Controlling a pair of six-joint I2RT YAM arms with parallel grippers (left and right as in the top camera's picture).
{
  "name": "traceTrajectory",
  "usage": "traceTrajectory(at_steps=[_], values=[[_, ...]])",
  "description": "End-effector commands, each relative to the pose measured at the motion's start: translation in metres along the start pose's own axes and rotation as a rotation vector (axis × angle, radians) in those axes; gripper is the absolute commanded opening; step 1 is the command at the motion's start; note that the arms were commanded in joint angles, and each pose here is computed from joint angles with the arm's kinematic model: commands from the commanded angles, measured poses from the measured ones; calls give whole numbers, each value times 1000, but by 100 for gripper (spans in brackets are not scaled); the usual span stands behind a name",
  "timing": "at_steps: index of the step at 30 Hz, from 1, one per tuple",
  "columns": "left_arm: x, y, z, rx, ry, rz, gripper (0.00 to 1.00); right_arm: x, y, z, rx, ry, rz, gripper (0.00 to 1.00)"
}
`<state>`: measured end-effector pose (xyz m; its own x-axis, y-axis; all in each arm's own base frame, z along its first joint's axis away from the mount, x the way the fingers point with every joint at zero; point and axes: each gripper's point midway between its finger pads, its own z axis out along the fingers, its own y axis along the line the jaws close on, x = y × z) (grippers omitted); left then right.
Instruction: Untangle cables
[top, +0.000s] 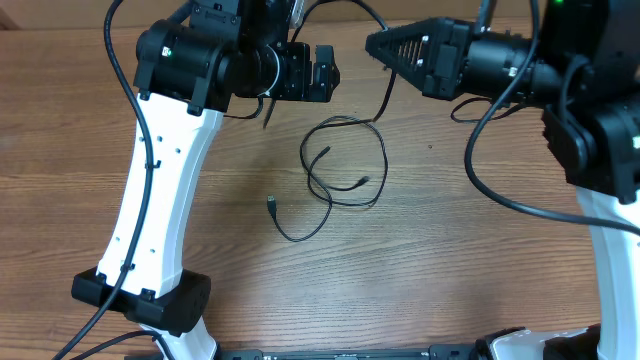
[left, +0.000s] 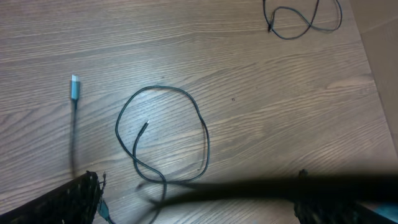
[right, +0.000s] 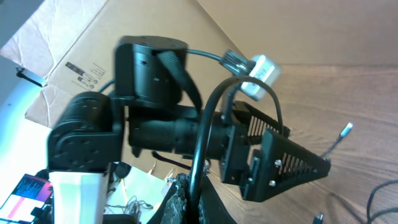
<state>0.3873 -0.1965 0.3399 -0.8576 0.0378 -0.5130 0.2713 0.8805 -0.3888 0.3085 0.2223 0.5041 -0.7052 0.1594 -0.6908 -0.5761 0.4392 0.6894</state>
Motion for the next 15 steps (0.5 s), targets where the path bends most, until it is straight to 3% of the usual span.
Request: traceTrajectory(at_steps=[1, 6, 15], values=[[2, -3, 1, 8, 7, 33, 100, -10, 9, -11, 21, -53, -45, 4], [4, -2, 1, 7, 14, 31, 100, -18, -26, -15, 209, -123, -7, 4], [6, -1, 1, 5, 25, 51, 100, -23, -47, -22, 333, -169, 13, 4]])
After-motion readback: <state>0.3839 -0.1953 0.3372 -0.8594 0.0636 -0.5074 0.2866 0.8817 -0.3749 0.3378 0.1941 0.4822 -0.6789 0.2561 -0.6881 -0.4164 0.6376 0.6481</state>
